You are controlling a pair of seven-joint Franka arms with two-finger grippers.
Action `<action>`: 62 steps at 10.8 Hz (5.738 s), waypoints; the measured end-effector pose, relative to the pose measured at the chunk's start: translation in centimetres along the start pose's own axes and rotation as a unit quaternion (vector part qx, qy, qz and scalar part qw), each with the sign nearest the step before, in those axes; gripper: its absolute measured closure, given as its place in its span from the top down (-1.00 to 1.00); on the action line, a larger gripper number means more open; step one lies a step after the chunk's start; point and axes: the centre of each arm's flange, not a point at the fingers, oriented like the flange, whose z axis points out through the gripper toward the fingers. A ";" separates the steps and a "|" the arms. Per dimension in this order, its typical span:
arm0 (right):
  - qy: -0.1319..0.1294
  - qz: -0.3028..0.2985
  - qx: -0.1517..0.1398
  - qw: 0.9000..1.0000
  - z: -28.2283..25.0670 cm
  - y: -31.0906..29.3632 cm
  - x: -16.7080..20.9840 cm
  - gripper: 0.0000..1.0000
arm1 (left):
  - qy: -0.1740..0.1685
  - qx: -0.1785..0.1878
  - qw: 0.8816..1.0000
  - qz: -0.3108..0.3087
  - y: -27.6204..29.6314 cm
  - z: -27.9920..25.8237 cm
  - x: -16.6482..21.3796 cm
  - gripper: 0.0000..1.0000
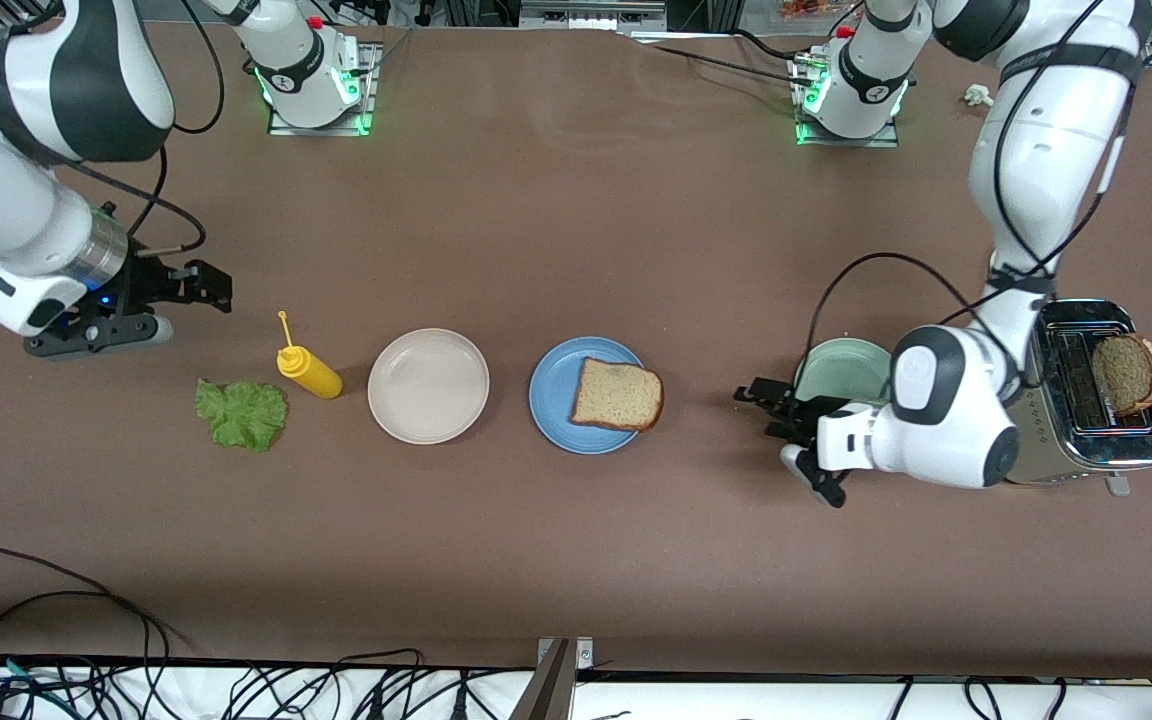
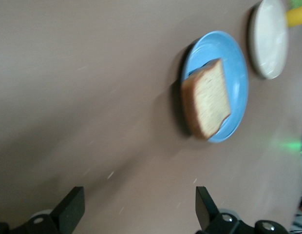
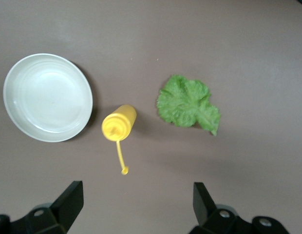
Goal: Make sandwich in blue plate with both arms
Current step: 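Withdraw the left gripper while the right gripper reaches the lettuce, then grasp the green lettuce leaf with the right gripper and lift it, then carry the lettuce over the bread on the blue plate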
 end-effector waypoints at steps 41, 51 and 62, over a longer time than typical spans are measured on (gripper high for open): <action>0.048 -0.092 0.049 0.993 19.3 11.6 5.2 -0.89 | 0.022 0.323 0.929 -0.181 21.7 -28.2 -17.2 1.00; -0.024 0.005 0.085 0.996 5.0 1.8 6.8 -0.89 | 0.021 0.322 0.929 -0.184 21.4 -28.3 -17.3 1.00; -0.035 0.167 0.033 0.985 1.8 -24.7 4.0 -0.89 | 0.028 0.321 0.928 -0.189 20.5 -29.2 -16.7 1.00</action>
